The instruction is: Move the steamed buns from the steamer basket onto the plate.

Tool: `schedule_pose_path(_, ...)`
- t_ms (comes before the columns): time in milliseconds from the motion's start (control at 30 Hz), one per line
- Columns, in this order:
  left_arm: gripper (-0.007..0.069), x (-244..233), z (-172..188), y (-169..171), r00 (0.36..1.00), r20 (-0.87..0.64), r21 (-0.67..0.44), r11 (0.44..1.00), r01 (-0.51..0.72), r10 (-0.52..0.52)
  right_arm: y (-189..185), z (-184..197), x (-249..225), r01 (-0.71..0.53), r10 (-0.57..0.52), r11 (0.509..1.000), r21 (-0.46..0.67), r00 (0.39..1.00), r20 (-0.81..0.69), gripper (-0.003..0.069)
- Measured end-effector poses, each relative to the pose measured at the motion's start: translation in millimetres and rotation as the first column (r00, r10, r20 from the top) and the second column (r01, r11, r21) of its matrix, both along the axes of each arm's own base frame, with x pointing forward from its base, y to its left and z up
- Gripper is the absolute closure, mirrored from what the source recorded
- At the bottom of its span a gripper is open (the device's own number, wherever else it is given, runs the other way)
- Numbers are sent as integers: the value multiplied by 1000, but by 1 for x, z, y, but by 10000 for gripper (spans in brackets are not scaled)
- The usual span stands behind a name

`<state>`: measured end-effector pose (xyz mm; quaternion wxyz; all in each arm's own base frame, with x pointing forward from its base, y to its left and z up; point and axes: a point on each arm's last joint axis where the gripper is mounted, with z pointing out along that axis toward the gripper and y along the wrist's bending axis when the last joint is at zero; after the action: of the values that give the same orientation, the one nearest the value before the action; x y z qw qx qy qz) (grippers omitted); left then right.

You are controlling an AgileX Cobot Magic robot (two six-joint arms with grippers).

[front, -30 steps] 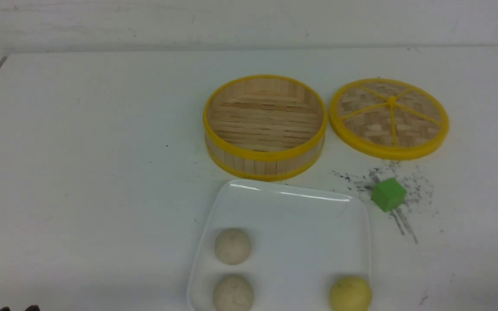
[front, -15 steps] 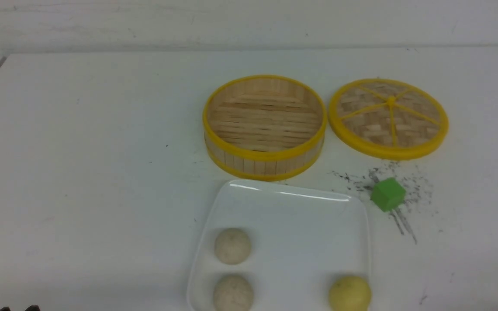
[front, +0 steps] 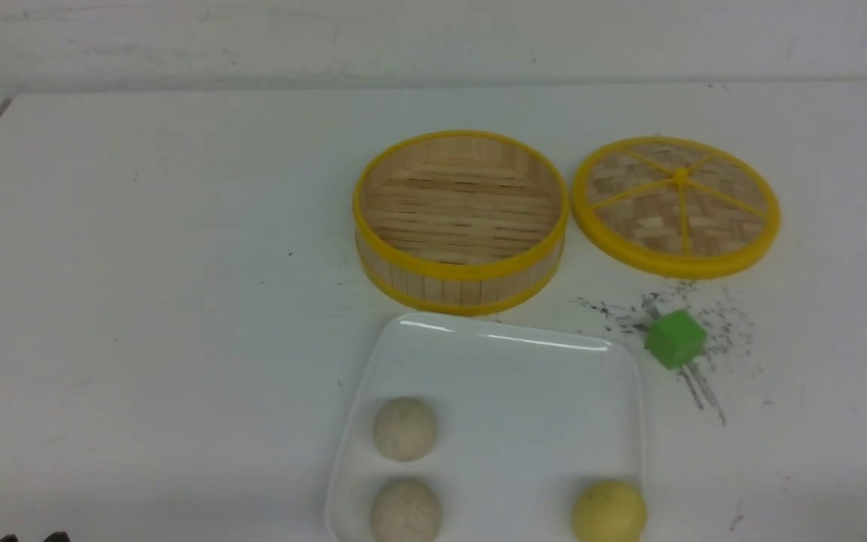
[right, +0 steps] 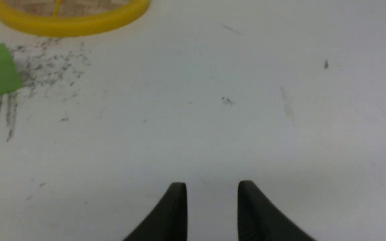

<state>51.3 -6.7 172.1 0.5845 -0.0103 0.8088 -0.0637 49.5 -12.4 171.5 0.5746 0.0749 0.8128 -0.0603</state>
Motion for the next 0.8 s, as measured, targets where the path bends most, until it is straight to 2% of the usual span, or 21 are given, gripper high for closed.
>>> schedule_pose_path(233, 325, 0, 0, 0, 1000, 0, 0, 1000, 0, 0, 2, 0, 1, 6, -10, 994, 107, 999, 30, 419)
schedule_pose_path(533, 325, 0, 0, 0, 1000, 0, 0, 1000, 0, 0, 7, 0, 2, -65, 61, 989, 136, 998, 36, 419)
schedule_pose_path(800, 325, 0, 0, 0, 1000, 0, 0, 1000, 0, 0, 7, 0, 2, -72, 67, 987, 141, 997, 39, 419)
